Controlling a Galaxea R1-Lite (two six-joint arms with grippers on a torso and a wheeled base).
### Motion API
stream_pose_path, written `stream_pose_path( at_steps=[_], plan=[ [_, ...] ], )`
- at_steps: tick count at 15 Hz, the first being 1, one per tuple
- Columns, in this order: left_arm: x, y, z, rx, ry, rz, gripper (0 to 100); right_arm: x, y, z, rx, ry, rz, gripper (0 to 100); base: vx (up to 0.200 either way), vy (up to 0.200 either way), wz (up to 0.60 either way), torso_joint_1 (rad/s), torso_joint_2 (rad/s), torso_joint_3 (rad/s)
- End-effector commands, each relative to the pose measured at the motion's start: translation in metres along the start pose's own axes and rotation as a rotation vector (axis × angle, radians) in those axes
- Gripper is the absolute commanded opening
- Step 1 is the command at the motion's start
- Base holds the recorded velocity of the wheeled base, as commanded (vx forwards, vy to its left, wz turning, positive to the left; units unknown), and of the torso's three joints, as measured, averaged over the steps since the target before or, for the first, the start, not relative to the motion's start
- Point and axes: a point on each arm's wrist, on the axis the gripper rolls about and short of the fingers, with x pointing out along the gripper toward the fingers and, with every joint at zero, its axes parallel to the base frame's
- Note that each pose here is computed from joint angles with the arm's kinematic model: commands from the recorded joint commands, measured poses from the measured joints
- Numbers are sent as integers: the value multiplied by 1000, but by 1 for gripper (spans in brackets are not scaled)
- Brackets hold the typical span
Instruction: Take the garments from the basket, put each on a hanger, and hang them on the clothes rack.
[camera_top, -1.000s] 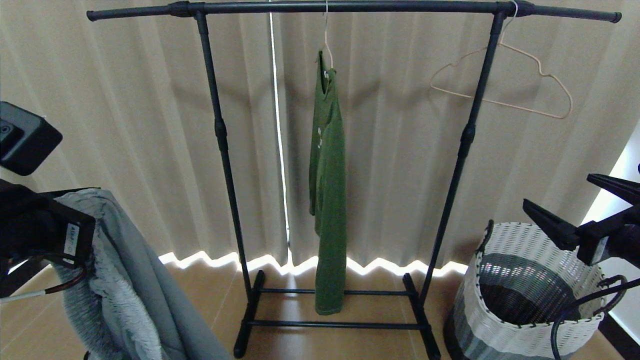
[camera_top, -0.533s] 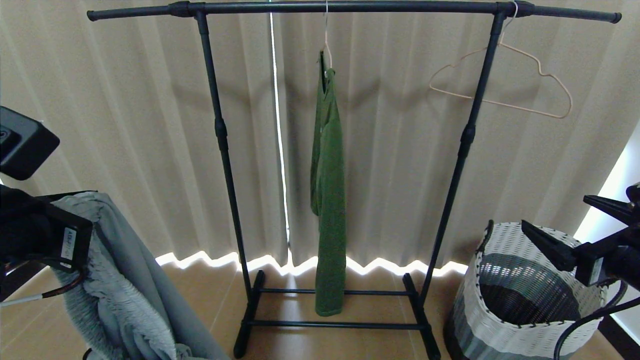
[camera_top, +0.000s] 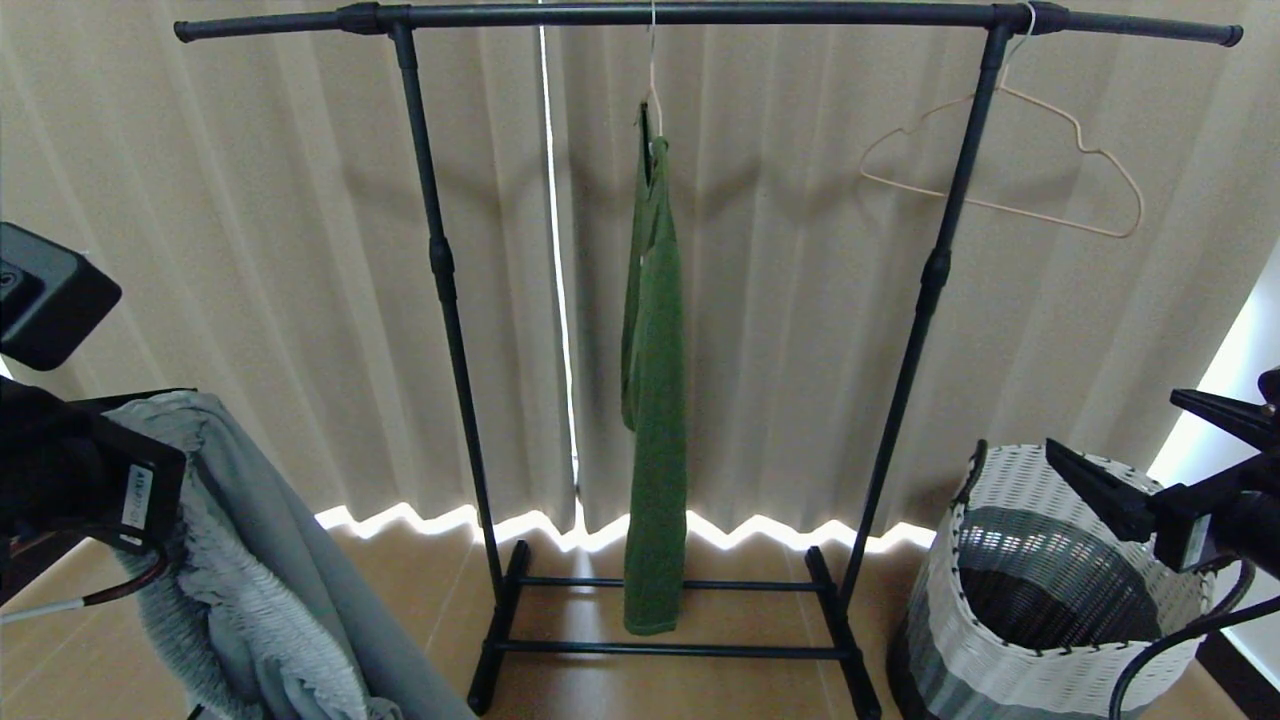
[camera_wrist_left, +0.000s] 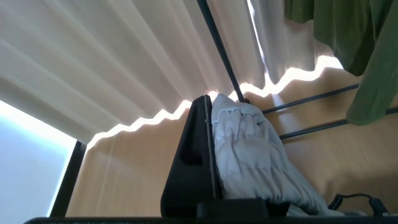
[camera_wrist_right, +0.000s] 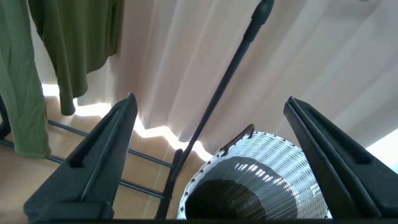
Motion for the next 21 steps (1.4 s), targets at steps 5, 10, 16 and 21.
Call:
stream_pose_path(
  at_steps=[5, 10, 16, 21],
  plan=[
    [1, -2, -1, 4, -5, -33, 0, 2, 0, 0, -1, 2, 3, 100, 0, 0, 0, 29, -69, -34],
    [1, -2, -2, 6, -5, -33, 0, 2, 0, 1, -1, -1, 2, 100, 0, 0, 0, 174, -321, -245],
    [-1, -4, -8, 28, 1, -54, 0, 3, 0, 0, -1, 11, 5, 100, 0, 0, 0, 158, -529, -248],
    [-3, -5, -11, 32, 1, -62, 0, 17, -4, 1, 2, 32, -12, 100, 0, 0, 0, 291, -473, -261]
  ],
)
